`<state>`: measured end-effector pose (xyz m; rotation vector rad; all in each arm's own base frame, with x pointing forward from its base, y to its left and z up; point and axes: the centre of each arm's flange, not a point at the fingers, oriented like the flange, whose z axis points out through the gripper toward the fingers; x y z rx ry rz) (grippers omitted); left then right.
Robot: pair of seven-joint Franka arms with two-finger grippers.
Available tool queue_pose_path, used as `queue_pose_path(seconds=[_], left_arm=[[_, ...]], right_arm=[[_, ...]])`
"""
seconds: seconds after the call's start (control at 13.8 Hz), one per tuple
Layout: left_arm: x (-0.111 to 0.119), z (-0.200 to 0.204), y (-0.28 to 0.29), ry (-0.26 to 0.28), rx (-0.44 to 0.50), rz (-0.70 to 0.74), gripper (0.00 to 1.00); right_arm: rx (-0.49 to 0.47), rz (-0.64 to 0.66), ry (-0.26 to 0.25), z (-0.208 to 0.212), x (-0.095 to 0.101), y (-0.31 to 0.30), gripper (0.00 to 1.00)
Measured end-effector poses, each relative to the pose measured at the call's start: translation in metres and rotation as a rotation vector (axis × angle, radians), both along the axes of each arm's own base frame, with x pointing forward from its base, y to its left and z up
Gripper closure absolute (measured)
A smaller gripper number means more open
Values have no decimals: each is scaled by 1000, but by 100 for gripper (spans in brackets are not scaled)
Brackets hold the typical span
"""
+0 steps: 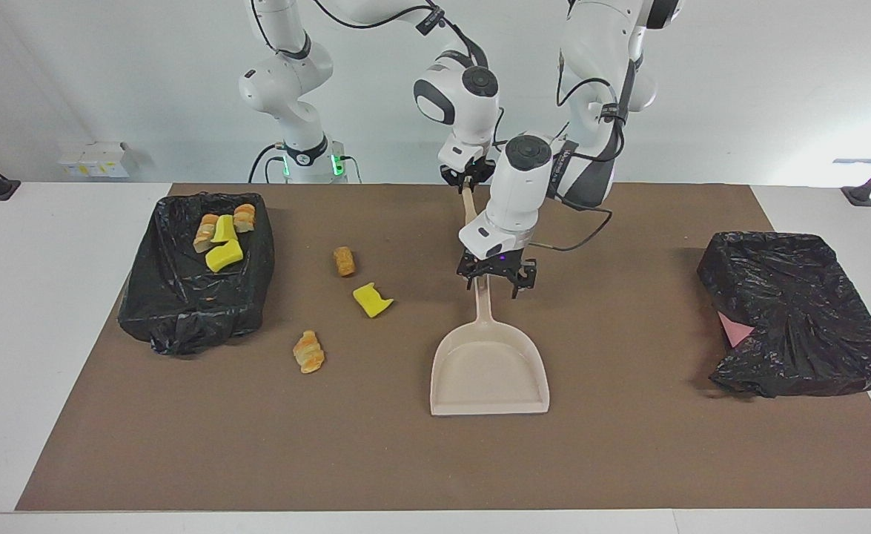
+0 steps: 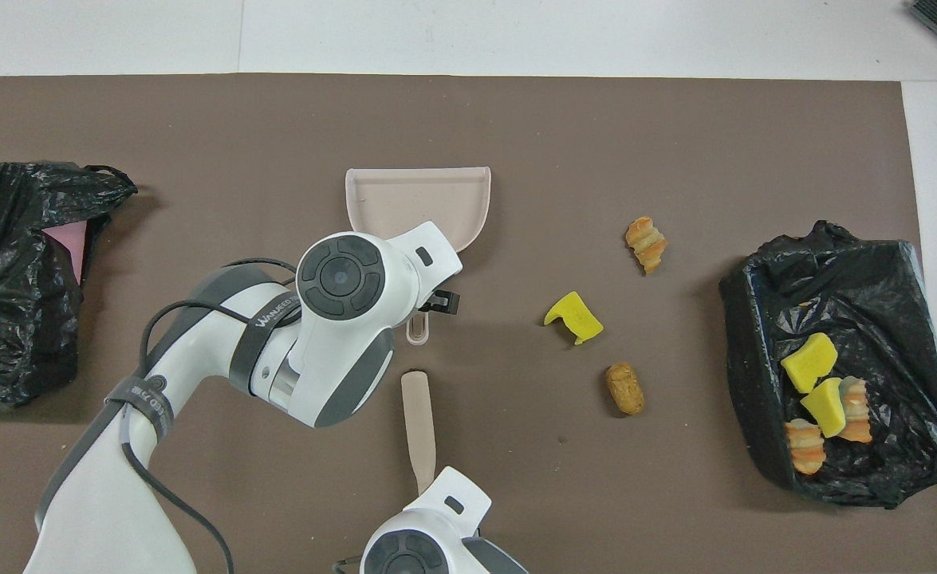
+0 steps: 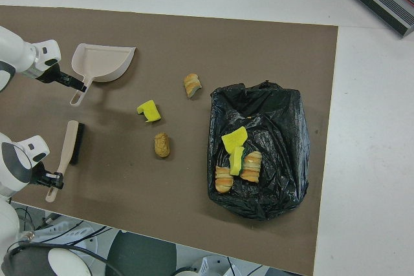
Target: Sweep and dump trash in bin
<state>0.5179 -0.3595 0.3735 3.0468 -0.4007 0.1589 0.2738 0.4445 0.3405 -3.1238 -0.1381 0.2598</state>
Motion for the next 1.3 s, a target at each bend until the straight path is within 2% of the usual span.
queue_pose_path(seconds=[0.22, 0.36, 0.58, 0.94, 1.3], left_arm=[[-5, -13, -10, 16, 8, 6, 2], [-6, -14, -11, 17, 8, 14, 30], [-3, -14, -7, 15, 10, 18, 66], [9, -9, 6, -1, 17, -14, 67], [34, 14, 51, -17, 33, -102, 67]], right_arm=[[-25, -68, 4, 21, 2, -11, 74], [-64, -122, 12, 50, 5, -31, 74], [-149, -202, -3, 84, 4, -70, 74], [-290, -390, 0, 82, 10, -139, 74], [-377, -538, 61, 61, 36, -192, 74]])
